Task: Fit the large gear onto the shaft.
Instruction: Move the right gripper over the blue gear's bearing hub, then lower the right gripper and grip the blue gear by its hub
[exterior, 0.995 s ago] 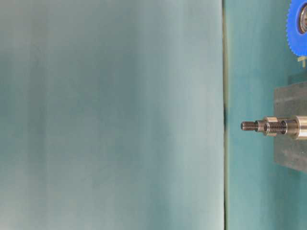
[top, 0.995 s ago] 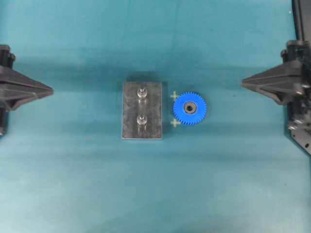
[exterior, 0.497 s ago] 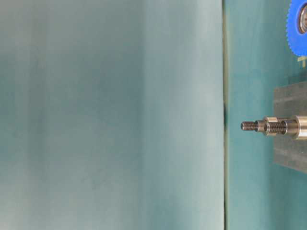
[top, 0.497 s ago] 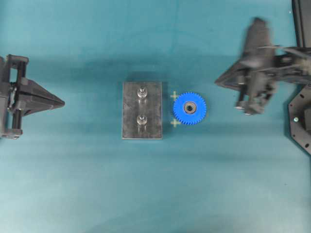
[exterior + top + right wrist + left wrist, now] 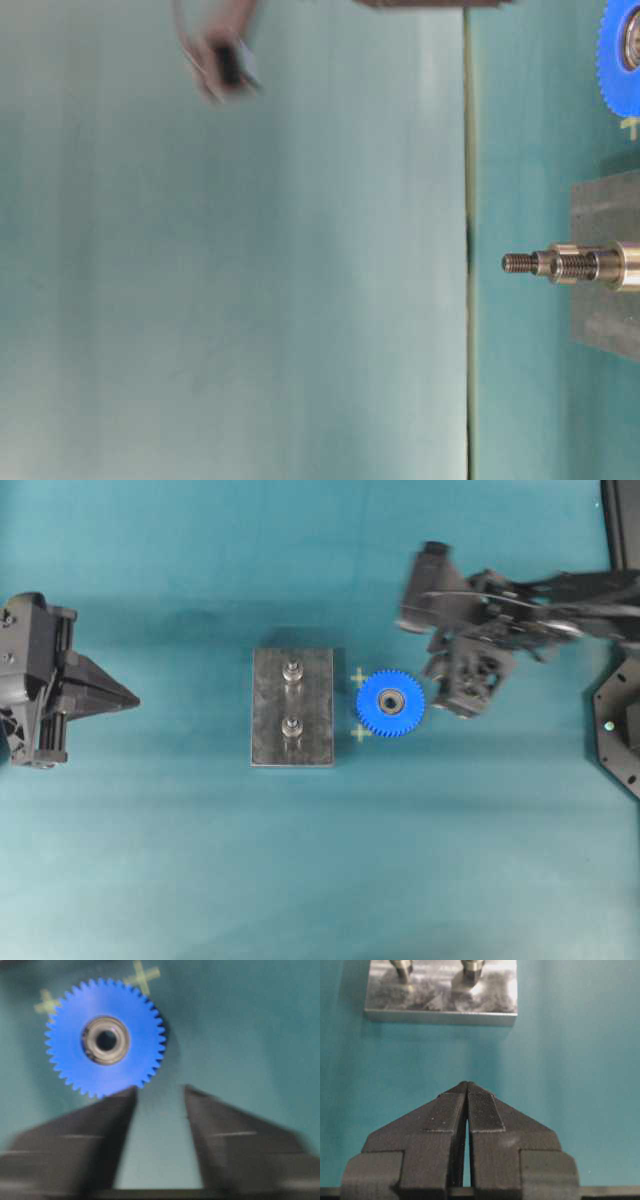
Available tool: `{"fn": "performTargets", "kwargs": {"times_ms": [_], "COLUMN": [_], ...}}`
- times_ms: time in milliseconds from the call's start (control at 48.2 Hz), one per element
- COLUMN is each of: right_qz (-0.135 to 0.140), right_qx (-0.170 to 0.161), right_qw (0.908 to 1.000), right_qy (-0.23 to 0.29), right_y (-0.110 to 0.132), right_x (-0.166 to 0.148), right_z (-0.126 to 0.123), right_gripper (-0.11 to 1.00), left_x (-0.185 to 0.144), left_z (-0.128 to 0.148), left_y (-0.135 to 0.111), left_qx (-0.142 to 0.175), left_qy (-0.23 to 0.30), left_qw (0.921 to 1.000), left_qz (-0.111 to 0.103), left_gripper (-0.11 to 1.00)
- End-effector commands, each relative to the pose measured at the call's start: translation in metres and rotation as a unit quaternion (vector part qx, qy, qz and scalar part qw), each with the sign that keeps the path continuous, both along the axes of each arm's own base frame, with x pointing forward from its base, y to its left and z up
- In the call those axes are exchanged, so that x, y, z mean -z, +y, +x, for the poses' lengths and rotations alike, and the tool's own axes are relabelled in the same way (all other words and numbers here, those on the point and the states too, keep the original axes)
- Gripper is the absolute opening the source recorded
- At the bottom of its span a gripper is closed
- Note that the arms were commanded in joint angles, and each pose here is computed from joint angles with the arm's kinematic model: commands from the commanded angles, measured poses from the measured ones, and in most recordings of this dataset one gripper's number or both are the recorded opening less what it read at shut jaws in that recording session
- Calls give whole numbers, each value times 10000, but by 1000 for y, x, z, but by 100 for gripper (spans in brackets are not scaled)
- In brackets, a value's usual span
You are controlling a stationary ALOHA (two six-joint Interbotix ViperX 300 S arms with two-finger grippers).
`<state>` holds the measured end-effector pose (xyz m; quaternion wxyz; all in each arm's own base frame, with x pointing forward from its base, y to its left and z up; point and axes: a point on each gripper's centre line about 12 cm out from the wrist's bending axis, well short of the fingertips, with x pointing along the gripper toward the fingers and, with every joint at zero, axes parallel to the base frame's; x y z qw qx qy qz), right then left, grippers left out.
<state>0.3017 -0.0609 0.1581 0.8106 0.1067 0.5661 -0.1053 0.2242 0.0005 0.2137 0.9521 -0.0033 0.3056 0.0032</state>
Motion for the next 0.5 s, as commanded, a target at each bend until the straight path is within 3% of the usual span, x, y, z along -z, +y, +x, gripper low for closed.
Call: {"fn": "performTargets", "kwargs": {"times_ms": [0, 62, 187, 477], "right_qz": [-11, -1, 23, 91], "right_qx": [-53, -83, -97, -124], "right_qw": [10000, 9999, 9997, 9990], "right_qy": [40, 139, 212, 424], "right_y": [-3, -5, -7, -6], "right_x": [-2, 4, 11, 31], "right_z": [14, 20, 34, 43], "right_gripper": [81, 89, 79, 80], "left_x": [-10, -8, -8, -8], "left_z": [6, 7, 6, 6], "left_y": [0, 0, 0, 0], "left_qx": [0, 3, -2, -2], "left_qy": [-130, -92, -92, -100], "left_qw": [9999, 10000, 10000, 9999], "left_qz": [13, 21, 14, 14], "left_gripper": [0, 0, 0, 0]}}
